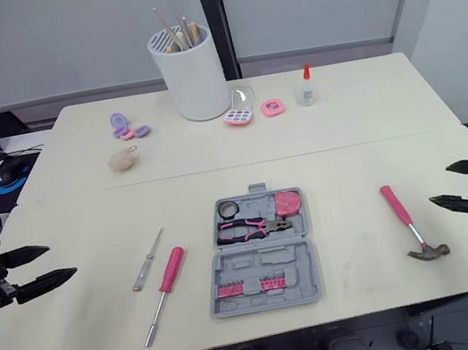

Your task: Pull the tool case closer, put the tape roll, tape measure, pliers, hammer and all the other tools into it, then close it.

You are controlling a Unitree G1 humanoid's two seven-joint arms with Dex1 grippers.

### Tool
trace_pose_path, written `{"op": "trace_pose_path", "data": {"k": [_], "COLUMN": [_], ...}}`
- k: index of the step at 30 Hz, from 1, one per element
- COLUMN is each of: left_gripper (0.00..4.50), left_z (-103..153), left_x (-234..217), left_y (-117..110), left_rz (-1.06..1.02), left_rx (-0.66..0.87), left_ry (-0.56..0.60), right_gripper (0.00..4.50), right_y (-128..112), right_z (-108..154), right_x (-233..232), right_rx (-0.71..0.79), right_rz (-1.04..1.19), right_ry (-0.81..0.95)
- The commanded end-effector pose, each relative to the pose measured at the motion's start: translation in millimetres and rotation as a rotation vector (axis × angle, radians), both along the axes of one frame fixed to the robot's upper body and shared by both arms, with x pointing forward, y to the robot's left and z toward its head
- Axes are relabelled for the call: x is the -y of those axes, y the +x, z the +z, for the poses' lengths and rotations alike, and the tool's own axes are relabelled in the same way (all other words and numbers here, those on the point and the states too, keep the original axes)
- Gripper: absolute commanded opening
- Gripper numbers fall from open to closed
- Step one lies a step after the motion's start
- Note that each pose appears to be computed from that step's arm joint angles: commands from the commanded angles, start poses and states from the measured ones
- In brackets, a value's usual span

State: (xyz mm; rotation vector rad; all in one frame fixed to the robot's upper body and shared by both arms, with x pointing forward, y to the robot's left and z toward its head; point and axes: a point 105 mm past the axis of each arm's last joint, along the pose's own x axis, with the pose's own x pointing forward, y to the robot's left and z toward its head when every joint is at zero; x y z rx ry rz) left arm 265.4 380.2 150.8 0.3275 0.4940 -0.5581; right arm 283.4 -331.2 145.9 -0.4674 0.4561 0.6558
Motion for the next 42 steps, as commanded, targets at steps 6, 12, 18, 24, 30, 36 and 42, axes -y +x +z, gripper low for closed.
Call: {"op": "trace_pose_path", "data": {"k": [6,12,18,24,30,36,42], "left_gripper": [4.5,4.5,4.5,4.5,4.5,4.5,4.5], "left_z": [-2,-26,-51,-65,-62,-56,-68], "left_x": [7,20,32,41,38,54,63], "left_y": [-13,-48,-89,-120,-121,-76,-24], "left_rz": [0.037,0.114,0.231,0.304,0.32,0.295,0.371], "left_rx": [0.031,0.013,-0.01,-0.052,-0.039,0.085,0.152], "left_ry": [-0.045,-0.101,-0.107,-0.104,-0.098,-0.127,-0.121], "right_gripper": [4.44,4.44,4.44,4.44,4.44,4.44,4.44], "right_y": [24,40,20,-5,-9,-8,-6], "right_z": [28,63,107,126,120,115,106], "right_x": [-47,-155,-252,-292,-296,-294,-288], "right_rx": [0.149,0.289,0.402,0.425,0.422,0.407,0.394], "right_rz": [0.129,0.428,0.758,0.928,0.951,0.912,0.864], "right_ry": [0.086,0.251,0.481,0.567,0.547,0.54,0.491]}}
